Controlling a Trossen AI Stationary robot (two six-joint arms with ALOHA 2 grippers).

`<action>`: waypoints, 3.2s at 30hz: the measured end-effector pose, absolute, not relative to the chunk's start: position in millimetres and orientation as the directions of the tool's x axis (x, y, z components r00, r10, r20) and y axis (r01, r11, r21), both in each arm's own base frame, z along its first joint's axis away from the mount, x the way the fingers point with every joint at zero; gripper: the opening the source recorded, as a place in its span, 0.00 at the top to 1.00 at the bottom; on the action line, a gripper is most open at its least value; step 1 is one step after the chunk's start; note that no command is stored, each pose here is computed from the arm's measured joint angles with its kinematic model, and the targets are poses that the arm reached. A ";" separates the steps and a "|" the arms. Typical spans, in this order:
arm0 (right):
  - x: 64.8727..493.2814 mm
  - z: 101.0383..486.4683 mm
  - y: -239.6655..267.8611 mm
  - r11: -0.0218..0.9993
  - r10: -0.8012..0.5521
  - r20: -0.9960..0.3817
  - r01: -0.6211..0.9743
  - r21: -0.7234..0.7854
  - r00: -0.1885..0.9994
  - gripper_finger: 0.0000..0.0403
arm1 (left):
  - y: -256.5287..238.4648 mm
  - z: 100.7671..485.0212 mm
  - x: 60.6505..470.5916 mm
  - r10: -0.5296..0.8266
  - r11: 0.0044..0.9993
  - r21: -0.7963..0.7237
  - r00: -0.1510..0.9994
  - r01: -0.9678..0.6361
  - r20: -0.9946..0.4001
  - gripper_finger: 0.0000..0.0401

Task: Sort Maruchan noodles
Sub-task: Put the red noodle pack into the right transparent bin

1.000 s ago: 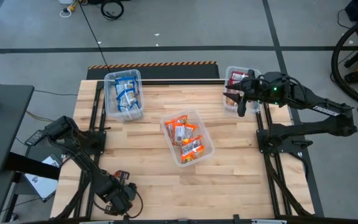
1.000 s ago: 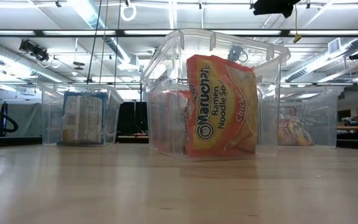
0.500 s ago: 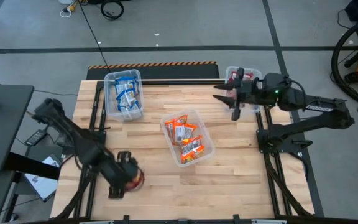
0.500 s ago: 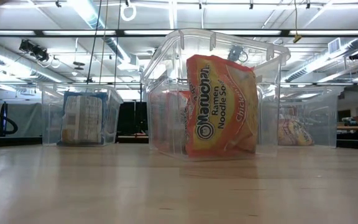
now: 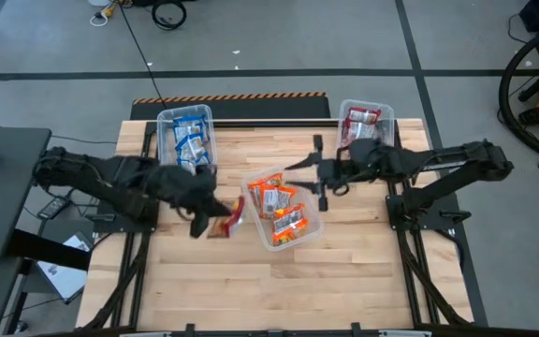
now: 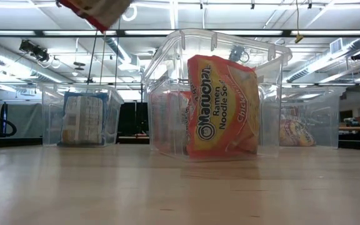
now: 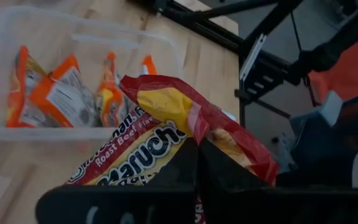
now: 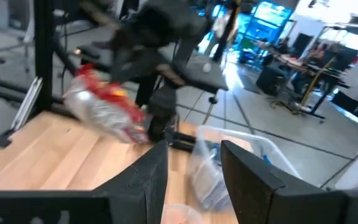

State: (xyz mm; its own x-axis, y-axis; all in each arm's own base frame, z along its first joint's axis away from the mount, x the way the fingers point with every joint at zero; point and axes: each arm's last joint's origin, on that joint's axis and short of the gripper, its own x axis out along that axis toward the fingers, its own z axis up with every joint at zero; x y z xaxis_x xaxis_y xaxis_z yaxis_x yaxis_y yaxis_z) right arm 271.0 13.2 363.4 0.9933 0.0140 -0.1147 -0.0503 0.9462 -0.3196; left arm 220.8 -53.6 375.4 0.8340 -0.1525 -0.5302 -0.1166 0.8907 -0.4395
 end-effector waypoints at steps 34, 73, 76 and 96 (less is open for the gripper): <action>295.5 310.7 53.8 0.818 0.012 -0.399 -0.238 -0.524 0.917 0.42 | -12.5 324.7 327.6 -0.237 0.904 -0.426 0.862 0.027 -0.448 0.98; 250.6 339.1 7.1 0.985 -0.059 -0.431 0.123 0.123 0.900 0.98 | 9.6 402.6 243.5 -0.142 0.947 -0.316 0.963 0.065 -0.228 0.50; 215.7 346.8 -19.7 0.941 -0.206 -0.492 0.308 0.137 0.846 0.97 | 9.5 421.8 215.6 -0.087 0.949 -0.313 0.986 0.039 -0.140 0.51; 113.4 304.5 -115.2 0.591 -0.436 -0.824 0.805 0.041 0.362 0.98 | -12.0 451.7 202.7 -0.112 0.946 -0.288 0.985 0.147 0.134 0.52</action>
State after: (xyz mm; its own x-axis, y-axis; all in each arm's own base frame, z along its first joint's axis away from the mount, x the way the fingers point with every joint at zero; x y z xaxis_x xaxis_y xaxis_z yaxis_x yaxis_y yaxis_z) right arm 113.4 -115.2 304.5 0.3621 -0.4358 -0.8240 0.8053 0.5914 0.0411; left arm 202.7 -12.0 451.7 0.9846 -0.1123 0.1339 0.1471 0.9464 -0.2877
